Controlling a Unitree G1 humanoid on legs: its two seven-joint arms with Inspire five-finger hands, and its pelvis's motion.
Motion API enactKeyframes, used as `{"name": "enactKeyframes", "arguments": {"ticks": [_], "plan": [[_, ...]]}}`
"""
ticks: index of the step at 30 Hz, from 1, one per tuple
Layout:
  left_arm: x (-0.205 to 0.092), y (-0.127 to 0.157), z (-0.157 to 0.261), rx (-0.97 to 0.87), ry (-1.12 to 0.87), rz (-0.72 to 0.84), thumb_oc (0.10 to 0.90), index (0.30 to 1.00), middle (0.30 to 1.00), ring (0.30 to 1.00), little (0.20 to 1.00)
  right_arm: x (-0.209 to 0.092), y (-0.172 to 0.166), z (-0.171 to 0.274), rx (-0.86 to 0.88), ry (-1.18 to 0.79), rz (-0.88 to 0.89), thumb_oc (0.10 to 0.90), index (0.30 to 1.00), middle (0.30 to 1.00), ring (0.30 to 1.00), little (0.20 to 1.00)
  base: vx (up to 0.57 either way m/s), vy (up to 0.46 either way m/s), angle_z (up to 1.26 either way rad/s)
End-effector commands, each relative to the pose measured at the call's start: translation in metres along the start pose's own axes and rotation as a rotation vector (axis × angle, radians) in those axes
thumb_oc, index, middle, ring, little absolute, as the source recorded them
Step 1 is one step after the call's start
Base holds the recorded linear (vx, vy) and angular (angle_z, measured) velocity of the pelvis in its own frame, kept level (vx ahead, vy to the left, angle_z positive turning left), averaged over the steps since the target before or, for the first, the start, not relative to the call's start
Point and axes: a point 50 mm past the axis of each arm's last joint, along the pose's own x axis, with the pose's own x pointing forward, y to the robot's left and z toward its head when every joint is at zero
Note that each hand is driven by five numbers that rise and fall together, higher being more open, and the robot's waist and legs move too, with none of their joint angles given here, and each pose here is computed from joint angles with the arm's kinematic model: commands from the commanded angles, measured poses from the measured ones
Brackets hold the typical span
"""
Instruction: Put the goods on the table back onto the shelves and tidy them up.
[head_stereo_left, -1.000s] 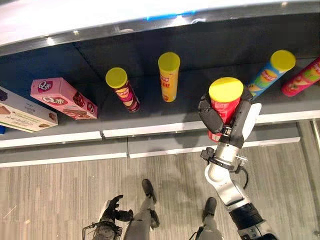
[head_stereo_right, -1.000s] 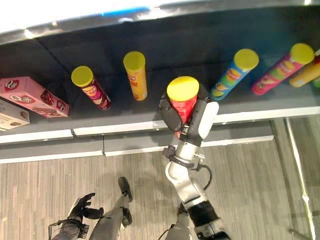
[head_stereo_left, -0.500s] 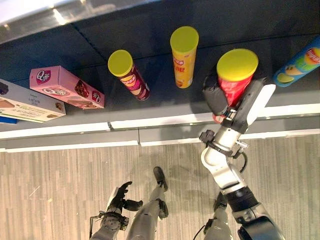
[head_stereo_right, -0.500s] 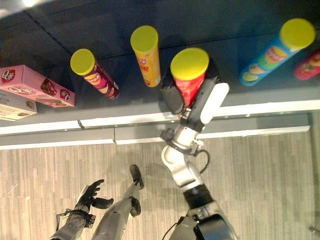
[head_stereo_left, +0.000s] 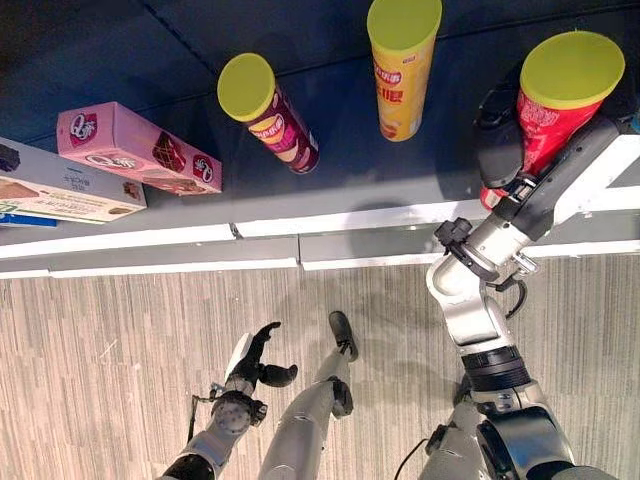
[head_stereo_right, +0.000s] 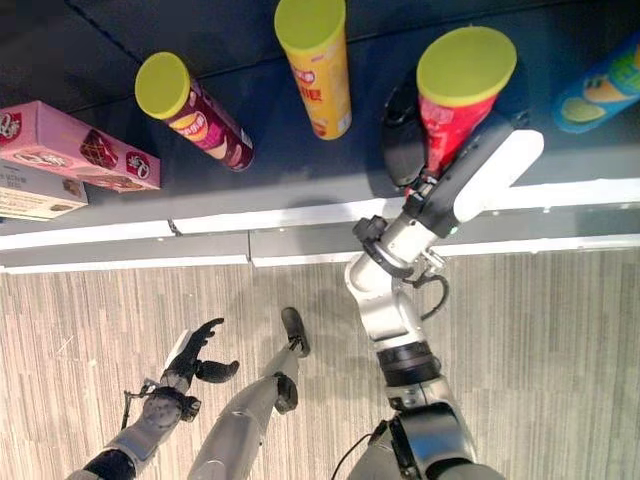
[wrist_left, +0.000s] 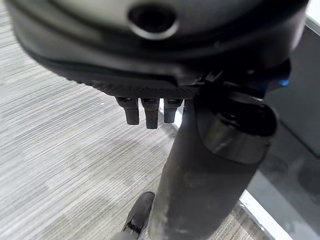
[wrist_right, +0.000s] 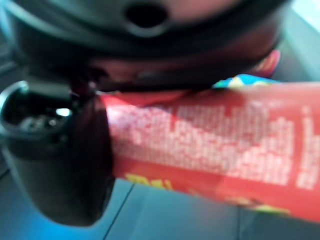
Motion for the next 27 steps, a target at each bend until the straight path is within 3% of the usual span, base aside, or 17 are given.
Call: {"name": "enactKeyframes", "arguments": {"ticks": [1, 14, 24, 25, 26, 27], "plan": [[-0.005, 0.017, -0.006, 0.104, -0.044, 0.074, 0.800, 0.900, 0.900, 0.900, 0.900, 0.040, -0.003, 0.042, 0.129, -0.268, -0.162, 0.400, 0.300, 0.300, 0.300, 0.300, 0.00, 0.000, 0.00], [0.001, 0.039, 0.024, 0.297, -0.250, 0.226, 0.800, 0.900, 0.900, 0.900, 0.900, 0.055, -0.005, 0.067, 0.235, -0.352, -0.224, 0.400, 0.300, 0.300, 0.300, 0.300, 0.00, 0.001, 0.01], [-0.001, 0.039, 0.030, 0.371, -0.314, 0.247, 0.800, 0.900, 0.900, 0.900, 0.900, 0.065, -0.004, 0.066, 0.267, -0.334, -0.234, 0.400, 0.300, 0.300, 0.300, 0.300, 0.02, 0.015, 0.03], [-0.001, 0.040, 0.031, 0.376, -0.320, 0.257, 0.800, 0.900, 0.900, 0.900, 0.900, 0.064, -0.004, 0.064, 0.266, -0.323, -0.224, 0.543, 0.514, 0.514, 0.514, 0.514, 0.00, 0.000, 0.00], [0.000, 0.040, 0.032, 0.376, -0.323, 0.263, 0.800, 0.900, 0.900, 0.900, 0.900, 0.062, -0.003, 0.062, 0.264, -0.313, -0.214, 0.800, 0.900, 0.900, 0.900, 0.900, 0.00, 0.000, 0.00], [0.001, 0.041, 0.035, 0.376, -0.330, 0.277, 0.800, 0.900, 0.900, 0.900, 0.900, 0.056, -0.002, 0.055, 0.254, -0.279, -0.193, 0.800, 0.900, 0.900, 0.900, 0.900, 0.00, 0.000, 0.00]]}}
